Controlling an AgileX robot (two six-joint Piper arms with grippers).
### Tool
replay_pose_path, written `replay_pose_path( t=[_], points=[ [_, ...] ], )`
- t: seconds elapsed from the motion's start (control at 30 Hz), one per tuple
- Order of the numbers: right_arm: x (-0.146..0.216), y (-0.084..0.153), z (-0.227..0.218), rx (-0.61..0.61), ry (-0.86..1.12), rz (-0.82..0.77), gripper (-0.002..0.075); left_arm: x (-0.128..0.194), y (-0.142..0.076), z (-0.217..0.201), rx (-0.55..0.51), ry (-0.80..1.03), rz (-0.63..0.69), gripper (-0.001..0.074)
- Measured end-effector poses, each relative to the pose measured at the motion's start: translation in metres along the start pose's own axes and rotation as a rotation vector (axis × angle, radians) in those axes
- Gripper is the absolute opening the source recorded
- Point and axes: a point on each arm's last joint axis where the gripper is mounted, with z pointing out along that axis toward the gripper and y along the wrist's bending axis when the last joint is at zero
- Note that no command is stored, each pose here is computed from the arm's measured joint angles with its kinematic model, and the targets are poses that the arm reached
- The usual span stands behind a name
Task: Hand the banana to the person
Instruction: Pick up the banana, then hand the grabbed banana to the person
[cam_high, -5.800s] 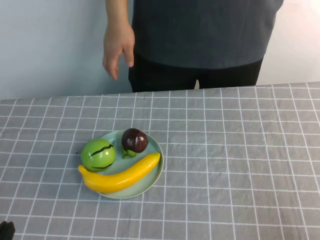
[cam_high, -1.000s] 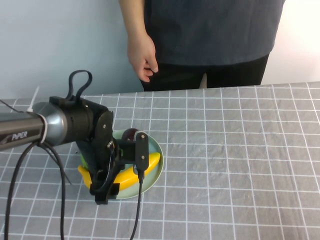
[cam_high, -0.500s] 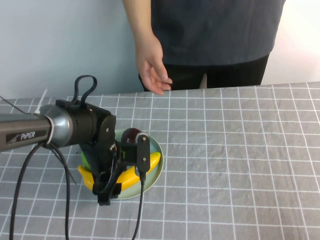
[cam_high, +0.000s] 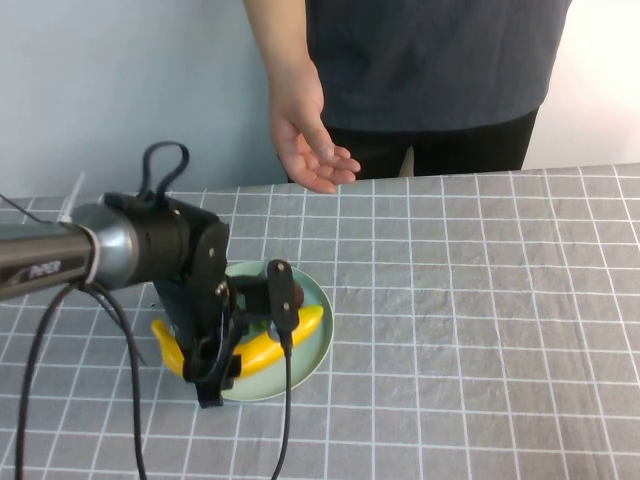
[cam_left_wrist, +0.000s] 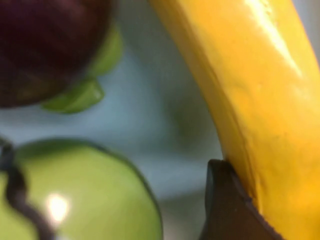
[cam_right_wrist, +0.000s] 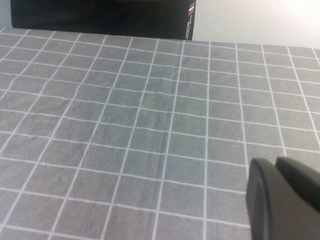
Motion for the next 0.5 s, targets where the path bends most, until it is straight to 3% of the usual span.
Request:
replay_pose_path(
  t=[0.33, 0.5],
  points=[
    [0.0, 0.0, 0.0, 0.0, 0.0, 0.0, -0.0009, 0.004, -0.007, -0.103, 0.005, -0.063, -0.108, 0.0286],
    [0.0, 0.0, 0.0, 0.0, 0.0, 0.0, -0.0009, -0.003, -0.008, -0.184, -0.148, -0.313, -0.192, 0.0286]
  ],
)
